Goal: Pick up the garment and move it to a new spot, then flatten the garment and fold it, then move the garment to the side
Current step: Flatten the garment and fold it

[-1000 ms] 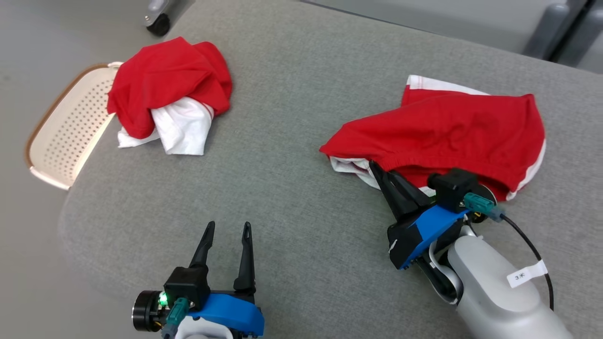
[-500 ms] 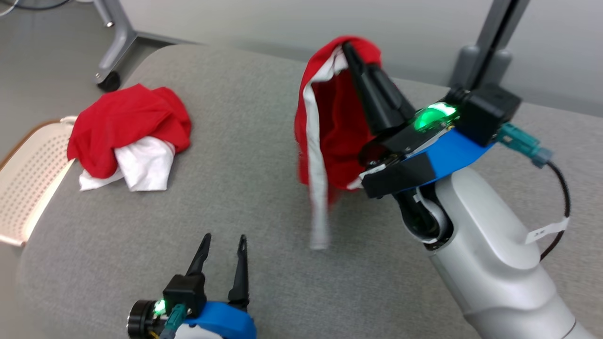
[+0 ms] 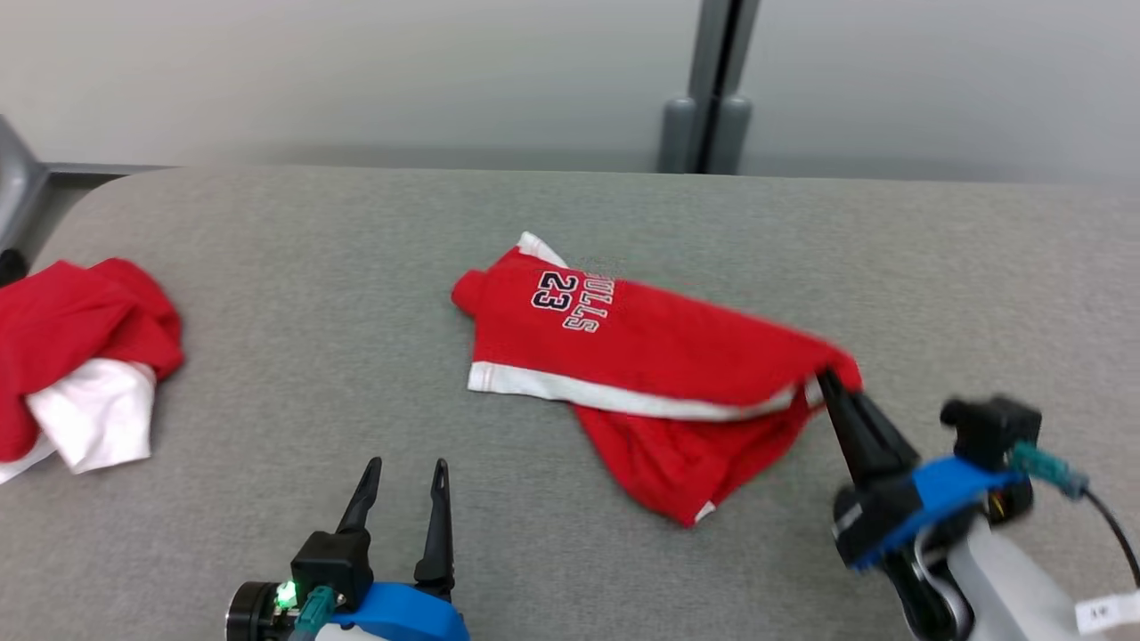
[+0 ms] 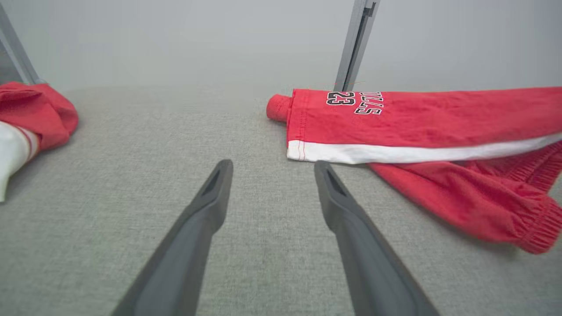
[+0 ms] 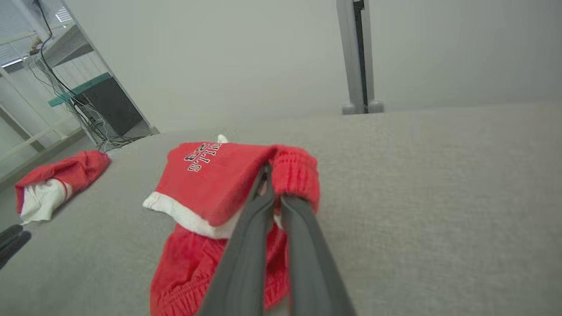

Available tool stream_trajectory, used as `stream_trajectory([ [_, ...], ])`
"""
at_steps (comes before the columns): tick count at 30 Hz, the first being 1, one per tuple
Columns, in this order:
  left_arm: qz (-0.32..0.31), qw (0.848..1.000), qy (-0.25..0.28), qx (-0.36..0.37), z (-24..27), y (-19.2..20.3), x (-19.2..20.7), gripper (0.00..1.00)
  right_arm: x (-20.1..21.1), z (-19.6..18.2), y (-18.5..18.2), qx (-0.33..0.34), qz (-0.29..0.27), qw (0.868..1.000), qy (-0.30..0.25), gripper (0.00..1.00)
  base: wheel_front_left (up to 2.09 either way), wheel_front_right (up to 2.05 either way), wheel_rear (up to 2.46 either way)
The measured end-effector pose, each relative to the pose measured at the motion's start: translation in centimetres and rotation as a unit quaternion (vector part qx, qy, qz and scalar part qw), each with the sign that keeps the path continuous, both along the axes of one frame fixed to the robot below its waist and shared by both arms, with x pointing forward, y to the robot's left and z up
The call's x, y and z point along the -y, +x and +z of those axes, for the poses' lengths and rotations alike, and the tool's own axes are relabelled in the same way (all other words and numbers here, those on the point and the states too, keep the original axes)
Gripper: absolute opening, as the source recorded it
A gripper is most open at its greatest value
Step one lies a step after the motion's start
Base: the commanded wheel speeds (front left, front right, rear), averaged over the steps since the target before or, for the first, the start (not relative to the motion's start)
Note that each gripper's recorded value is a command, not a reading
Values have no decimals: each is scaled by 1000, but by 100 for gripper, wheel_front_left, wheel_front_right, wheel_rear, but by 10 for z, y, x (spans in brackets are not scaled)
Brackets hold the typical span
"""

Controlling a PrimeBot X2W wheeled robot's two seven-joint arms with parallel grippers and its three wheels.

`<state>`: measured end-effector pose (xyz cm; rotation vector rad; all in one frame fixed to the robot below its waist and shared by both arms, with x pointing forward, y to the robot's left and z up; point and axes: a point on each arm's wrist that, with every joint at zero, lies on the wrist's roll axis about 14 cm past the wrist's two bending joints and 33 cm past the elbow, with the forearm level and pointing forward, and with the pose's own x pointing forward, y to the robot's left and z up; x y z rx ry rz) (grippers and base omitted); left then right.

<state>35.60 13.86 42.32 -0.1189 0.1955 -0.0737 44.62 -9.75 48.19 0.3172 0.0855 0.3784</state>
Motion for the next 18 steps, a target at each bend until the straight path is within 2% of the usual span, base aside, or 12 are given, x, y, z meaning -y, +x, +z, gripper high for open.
stream_trajectory([
  [3,-22,1000,-2,-1,-1,5,14,100,29,-41,-26,-57,-15,997,-39,0,0,0,0],
  [6,-34,999,-3,-3,-3,10,22,100,50,-58,-40,-84,-30,994,-58,0,0,0,0],
  [9,-43,999,-4,-1,-2,15,28,100,65,-66,-48,-94,-38,991,-82,100,0,0,0],
  [14,-60,998,-6,2,-1,27,39,100,82,-56,-42,-61,-42,987,-145,100,0,0,0],
  [18,-77,997,-11,17,7,51,51,100,97,-42,-33,-25,-70,981,-179,100,0,0,0],
])
